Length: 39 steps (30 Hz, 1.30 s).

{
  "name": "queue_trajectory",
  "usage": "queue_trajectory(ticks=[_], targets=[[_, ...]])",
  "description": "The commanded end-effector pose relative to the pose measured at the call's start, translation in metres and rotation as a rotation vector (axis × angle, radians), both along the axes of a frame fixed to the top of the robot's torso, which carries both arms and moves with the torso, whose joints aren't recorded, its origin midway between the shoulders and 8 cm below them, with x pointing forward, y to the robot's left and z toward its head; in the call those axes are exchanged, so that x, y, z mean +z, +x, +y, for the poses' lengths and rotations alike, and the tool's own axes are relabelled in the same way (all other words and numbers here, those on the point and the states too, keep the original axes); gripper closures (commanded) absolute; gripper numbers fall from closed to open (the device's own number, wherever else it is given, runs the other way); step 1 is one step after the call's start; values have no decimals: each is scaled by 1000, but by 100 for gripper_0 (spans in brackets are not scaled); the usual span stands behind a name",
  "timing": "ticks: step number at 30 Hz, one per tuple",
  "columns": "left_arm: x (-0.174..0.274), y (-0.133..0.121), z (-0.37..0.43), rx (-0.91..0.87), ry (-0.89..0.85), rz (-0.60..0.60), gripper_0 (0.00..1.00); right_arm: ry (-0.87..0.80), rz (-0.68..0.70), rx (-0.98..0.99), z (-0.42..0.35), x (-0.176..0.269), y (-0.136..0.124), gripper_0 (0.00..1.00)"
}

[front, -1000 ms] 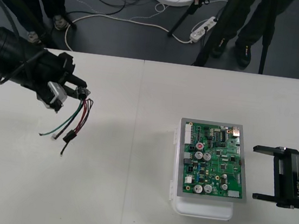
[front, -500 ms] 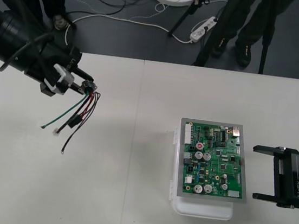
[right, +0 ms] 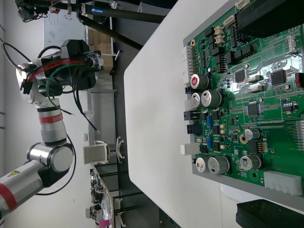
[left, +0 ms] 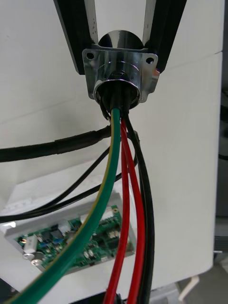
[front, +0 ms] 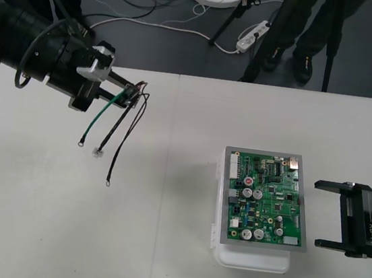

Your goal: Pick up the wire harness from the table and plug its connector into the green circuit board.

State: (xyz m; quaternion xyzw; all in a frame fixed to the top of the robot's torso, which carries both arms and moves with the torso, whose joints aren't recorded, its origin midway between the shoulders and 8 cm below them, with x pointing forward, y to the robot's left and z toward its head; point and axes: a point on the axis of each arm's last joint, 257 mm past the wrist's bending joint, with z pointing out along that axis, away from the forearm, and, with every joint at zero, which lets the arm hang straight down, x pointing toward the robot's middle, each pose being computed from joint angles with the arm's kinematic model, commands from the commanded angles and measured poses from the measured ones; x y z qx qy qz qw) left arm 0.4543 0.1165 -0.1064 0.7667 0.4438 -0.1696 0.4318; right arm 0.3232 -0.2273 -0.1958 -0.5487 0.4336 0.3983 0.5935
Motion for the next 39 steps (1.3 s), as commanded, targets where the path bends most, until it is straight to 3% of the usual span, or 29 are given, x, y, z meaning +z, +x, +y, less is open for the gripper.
queue_trajectory(ticks=[1,8,30,39], targets=[[7,-2,-13,58,-94,96,100,22,25,12,2,12,6,0],[6,-6,-31,120,-176,176,100,27,32,10,3,12,6,0],[15,-1,-98,385,-196,220,100,49,76,8,4,20,9,0],[16,5,-109,493,-177,220,100,53,86,51,7,31,-4,0]])
